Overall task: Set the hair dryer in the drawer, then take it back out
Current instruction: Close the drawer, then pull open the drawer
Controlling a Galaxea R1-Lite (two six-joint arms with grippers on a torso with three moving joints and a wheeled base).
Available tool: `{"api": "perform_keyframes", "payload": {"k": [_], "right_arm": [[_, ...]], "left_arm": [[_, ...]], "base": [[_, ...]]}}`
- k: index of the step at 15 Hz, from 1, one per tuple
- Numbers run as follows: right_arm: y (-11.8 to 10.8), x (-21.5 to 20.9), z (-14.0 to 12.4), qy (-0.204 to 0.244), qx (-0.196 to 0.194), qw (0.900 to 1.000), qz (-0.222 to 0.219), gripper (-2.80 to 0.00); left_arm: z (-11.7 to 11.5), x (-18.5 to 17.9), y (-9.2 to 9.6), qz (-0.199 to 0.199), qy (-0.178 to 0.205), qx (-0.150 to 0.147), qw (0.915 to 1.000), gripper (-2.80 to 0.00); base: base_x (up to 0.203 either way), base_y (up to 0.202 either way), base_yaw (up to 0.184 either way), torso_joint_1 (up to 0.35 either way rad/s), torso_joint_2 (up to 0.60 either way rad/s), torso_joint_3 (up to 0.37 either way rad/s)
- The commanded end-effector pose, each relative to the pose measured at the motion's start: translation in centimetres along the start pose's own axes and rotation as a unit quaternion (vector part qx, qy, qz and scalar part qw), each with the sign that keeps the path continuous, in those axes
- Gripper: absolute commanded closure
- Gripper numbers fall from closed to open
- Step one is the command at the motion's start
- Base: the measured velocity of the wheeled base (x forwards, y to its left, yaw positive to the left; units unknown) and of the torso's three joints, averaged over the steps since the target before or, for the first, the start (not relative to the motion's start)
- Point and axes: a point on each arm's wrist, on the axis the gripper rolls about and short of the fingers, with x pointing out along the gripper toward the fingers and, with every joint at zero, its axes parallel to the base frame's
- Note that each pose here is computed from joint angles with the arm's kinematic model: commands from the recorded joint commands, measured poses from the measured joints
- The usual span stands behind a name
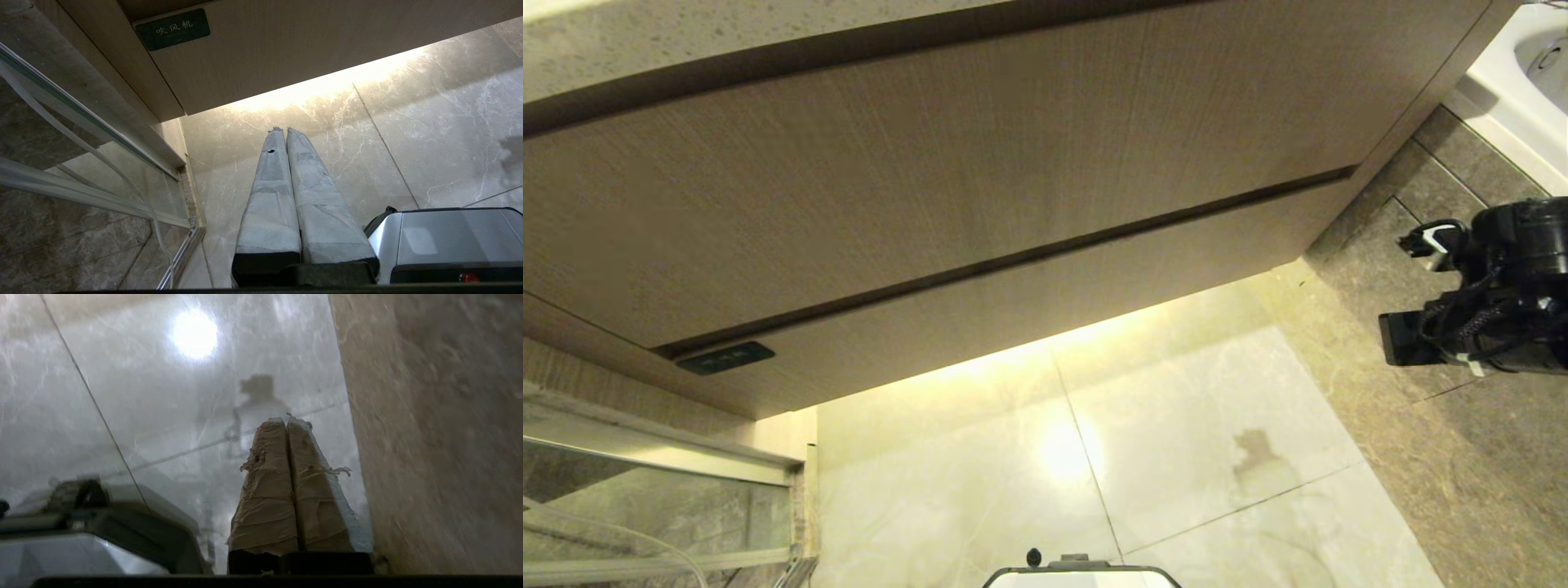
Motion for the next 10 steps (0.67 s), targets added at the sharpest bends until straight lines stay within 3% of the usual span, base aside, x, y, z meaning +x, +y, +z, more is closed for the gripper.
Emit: {"api": "perform_keyframes", "payload": {"k": [1, 3, 5, 10], "right_arm": [[-0.5, -5.2, -1.3, -0.029, -0.002, 0.999, -0.023, 0.0], [-0.8, -6.9, -3.1, 0.004, -0.013, 0.995, -0.096, 0.0], [-1.0, -8.0, -4.4, 0.021, -0.023, 0.992, -0.124, 0.0], [-0.8, -9.0, -4.6, 0.007, -0.035, 0.992, -0.118, 0.0]], "left_arm": [[0.0, 0.0, 0.0, 0.0, 0.0, 0.0, 1.0, 0.0], [0.0, 0.0, 0.0, 0.0, 0.001, 0.0, 1.0, 0.0], [0.0, 0.0, 0.0, 0.0, 0.0, 0.0, 1.0, 0.0], [0.0, 0.0, 0.0, 0.0, 0.0, 0.0, 1.0, 0.0]], "base": [[0.0, 0.0, 0.0, 0.0, 0.0, 0.0], [0.0, 0.0, 0.0, 0.0, 0.0, 0.0], [0.0, 0.0, 0.0, 0.0, 0.0, 0.0], [0.0, 0.0, 0.0, 0.0, 0.0, 0.0]]}}
